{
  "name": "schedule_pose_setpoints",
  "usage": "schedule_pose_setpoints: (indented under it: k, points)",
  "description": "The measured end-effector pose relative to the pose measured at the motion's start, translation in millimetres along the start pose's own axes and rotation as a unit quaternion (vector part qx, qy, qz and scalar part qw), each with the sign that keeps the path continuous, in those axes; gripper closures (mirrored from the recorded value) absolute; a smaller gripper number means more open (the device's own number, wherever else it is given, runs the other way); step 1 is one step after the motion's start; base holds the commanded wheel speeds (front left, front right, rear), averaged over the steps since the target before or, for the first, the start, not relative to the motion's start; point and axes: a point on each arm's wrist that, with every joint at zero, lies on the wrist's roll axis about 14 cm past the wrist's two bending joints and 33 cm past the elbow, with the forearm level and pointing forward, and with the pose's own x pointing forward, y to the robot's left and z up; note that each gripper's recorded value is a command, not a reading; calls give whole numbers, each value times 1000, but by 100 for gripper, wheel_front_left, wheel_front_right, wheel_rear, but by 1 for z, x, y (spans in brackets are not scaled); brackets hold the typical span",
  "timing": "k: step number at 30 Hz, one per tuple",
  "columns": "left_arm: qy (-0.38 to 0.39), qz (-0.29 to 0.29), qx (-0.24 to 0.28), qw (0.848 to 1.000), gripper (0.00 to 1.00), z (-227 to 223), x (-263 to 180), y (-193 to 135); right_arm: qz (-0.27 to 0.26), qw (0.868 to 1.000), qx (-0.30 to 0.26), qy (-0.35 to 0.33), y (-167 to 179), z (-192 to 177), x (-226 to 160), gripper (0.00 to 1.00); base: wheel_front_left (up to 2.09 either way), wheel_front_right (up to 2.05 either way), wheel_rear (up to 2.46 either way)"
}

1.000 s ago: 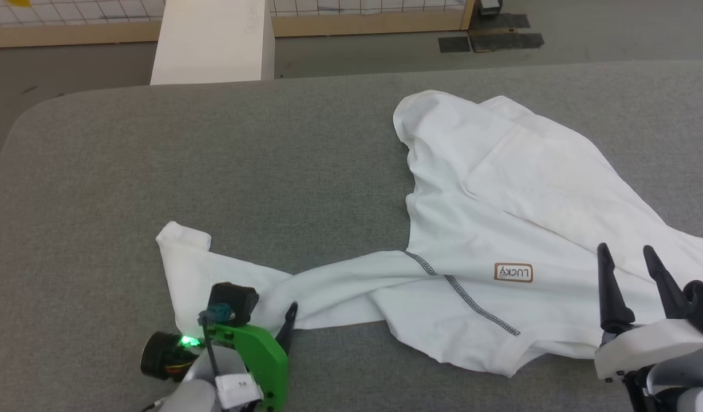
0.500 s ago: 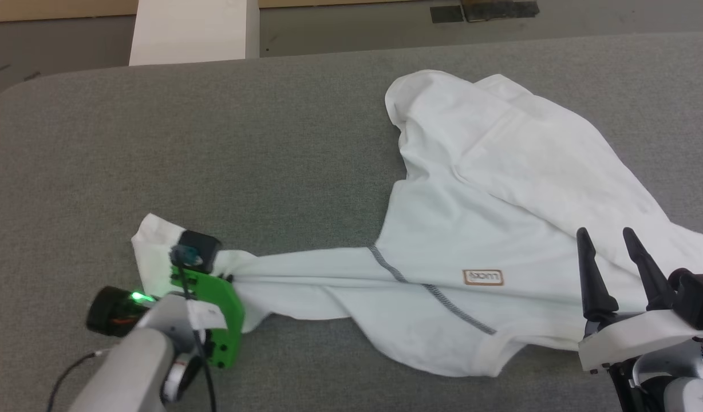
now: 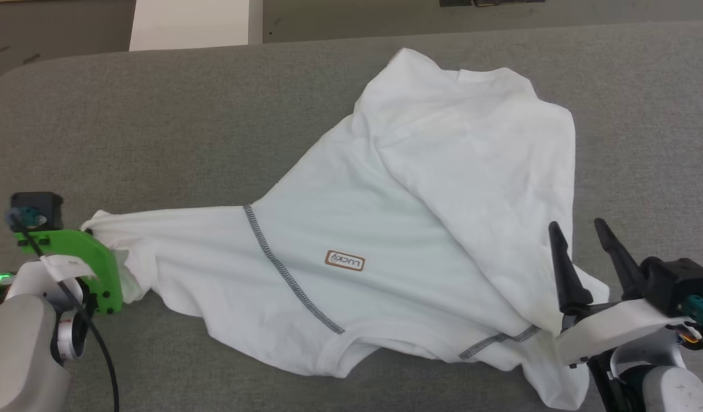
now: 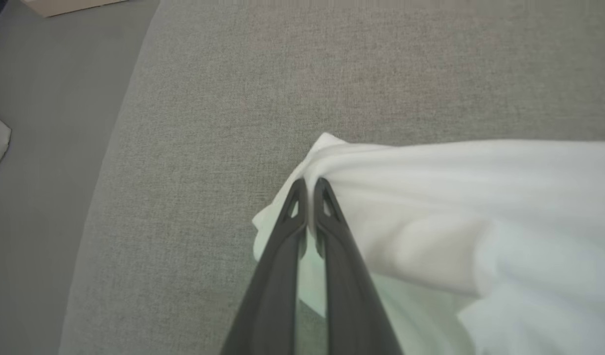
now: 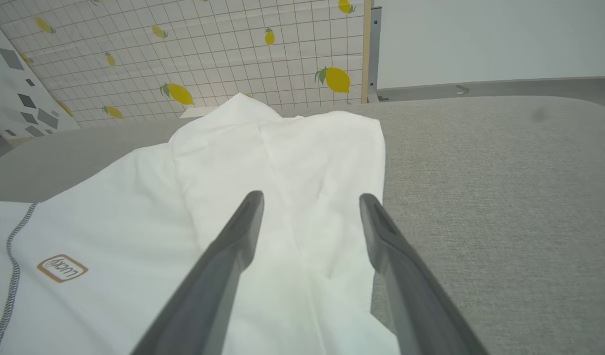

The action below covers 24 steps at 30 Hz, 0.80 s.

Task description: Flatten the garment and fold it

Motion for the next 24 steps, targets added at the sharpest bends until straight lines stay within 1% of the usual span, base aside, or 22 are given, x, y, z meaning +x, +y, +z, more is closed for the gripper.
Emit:
schedule_pose_setpoints:
  k: [1,2,3,5,7,10,12,15,17,20,22,24]
  points:
    - [-8,5,-8,1000,75,1,1,3,3,1000,-2,5,2,-2,0,0,0,0,0]
    - [-16,2,-19,1000,2,2,1,1,7,1000,-4,11,5,-4,0,0,0,0,0]
    - [-23,-3,-31,999,0,3,1,-3,11,1000,-7,16,7,-6,1,0,0,0,0]
    - [-47,-14,-53,997,0,5,-1,-14,17,999,-15,33,12,-11,2,0,0,0,0]
    - [-86,-22,-89,992,0,12,-7,-23,21,998,-17,54,14,-18,3,0,0,0,0]
    - [-162,-31,-129,978,0,26,-20,-35,26,995,-22,92,18,-28,7,0,0,0,0]
    - [-211,-35,-151,965,0,33,-32,-43,32,993,-24,115,21,-32,15,0,0,0,0]
    - [-264,-50,-169,948,0,40,-48,-58,35,987,-24,158,24,-40,26,0,0,0,0]
    - [-282,-59,-174,942,0,42,-54,-66,31,980,-20,194,22,-50,31,0,0,0,0]
    - [-294,-68,-185,935,0,43,-60,-74,26,966,-4,257,18,-69,34,0,0,0,0]
    - [-296,-71,-190,933,0,42,-63,-78,34,958,2,283,23,-77,36,0,0,0,0]
    - [-299,-71,-193,932,0,42,-65,-80,46,955,11,294,32,-78,40,0,0,0,0]
